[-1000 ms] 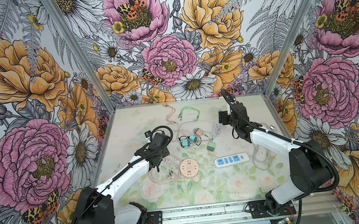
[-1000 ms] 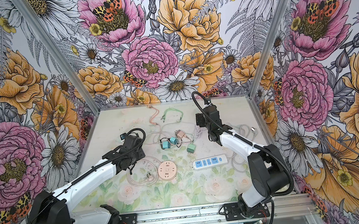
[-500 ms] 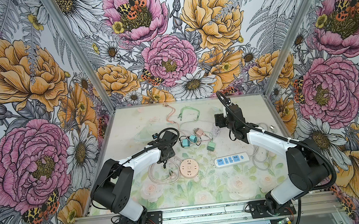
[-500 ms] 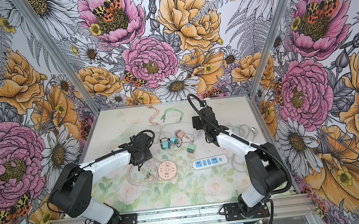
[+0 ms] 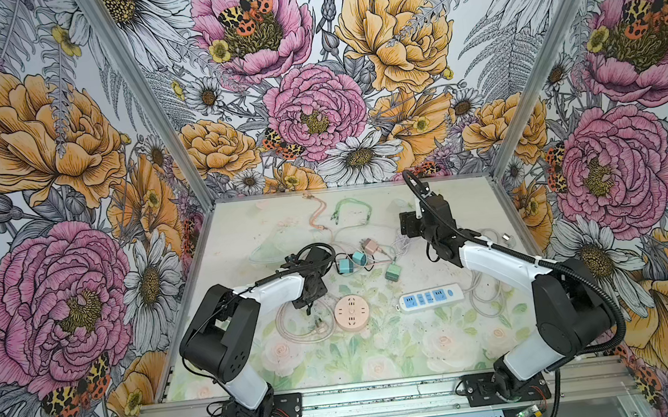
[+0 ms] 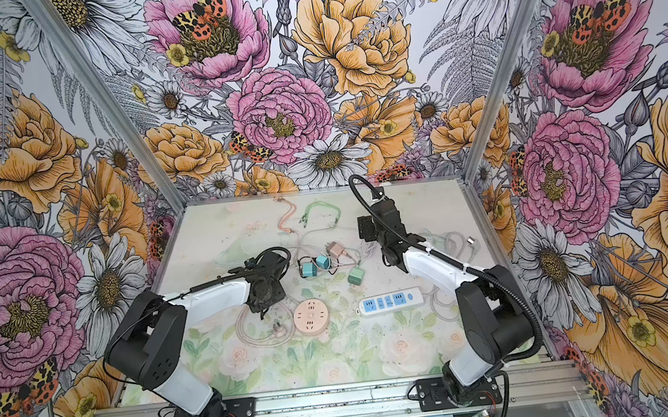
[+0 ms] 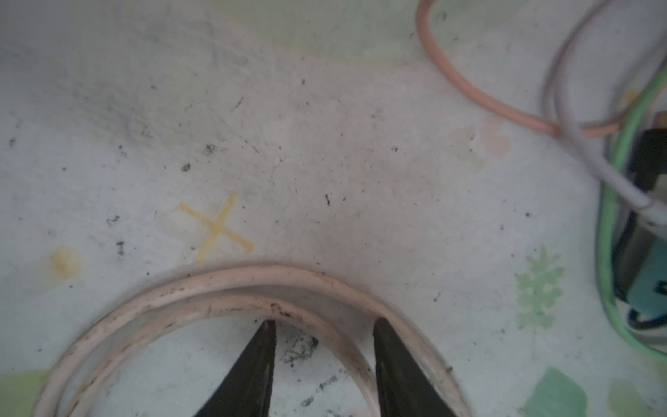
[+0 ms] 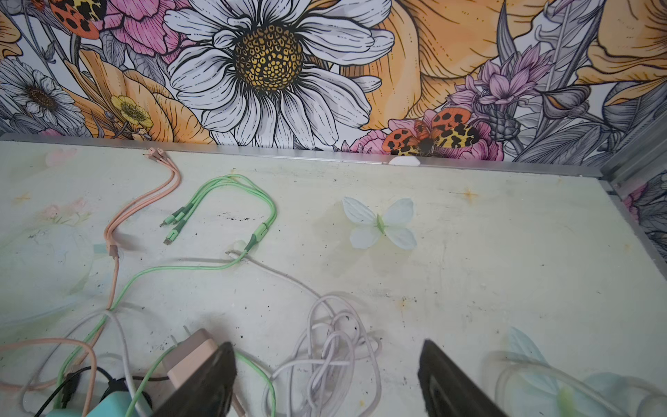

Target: Insert the plug

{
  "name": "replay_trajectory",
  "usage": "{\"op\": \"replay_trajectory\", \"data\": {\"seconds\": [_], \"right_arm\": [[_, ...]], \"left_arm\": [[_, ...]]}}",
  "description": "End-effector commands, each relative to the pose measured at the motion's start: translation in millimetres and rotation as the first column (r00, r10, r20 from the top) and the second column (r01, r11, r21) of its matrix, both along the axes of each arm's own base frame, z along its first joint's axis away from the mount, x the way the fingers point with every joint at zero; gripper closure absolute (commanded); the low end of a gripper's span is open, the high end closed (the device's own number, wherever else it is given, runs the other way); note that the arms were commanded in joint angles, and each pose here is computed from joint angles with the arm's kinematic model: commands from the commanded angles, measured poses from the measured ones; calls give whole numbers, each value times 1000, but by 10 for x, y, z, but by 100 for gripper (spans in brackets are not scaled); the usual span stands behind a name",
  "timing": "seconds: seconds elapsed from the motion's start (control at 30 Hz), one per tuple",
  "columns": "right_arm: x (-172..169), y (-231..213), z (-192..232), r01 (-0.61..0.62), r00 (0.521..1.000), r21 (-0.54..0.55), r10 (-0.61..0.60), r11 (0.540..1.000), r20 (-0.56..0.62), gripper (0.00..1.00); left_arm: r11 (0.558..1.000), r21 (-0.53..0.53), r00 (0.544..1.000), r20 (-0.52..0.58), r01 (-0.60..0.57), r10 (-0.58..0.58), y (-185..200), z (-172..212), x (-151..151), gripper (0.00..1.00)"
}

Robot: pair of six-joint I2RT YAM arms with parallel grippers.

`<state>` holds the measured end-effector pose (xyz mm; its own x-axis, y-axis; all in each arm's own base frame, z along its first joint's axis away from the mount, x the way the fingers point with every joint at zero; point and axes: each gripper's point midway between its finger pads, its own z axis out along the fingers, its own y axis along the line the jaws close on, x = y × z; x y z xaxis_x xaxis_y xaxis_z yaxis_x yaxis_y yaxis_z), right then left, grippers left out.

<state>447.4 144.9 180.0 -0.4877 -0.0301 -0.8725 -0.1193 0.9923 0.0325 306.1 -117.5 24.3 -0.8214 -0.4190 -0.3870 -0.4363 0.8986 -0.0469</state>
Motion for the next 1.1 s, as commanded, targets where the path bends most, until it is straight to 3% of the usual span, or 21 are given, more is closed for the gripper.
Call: {"op": "replay_trajectory", "data": {"seconds": [0.0,0.3,0.5,0.83,1.07], "right_arm": [[21,6,6,19,1000,-6,-19,1000,4,20],[-1,15,-27,16,1000,-7,-16,1000,-4,21],[6,59,-45,10,1000,-2,-10,1000,-9,23],[46,188,-56,-10,1000,17,10,1000,-27,26],[37,324,-104,-38,998,48,41,998,-50,30]], "left_arm": [[999,2,999,-11,-52,52,140,-43,0,60],[990,7,990,-11,-144,144,561,-22,-105,67],[993,-45,993,41,-111,112,494,190,-15,67],[981,-171,969,243,92,-49,14,1024,242,59],[969,-126,937,306,213,-167,-247,1327,513,57]]}}
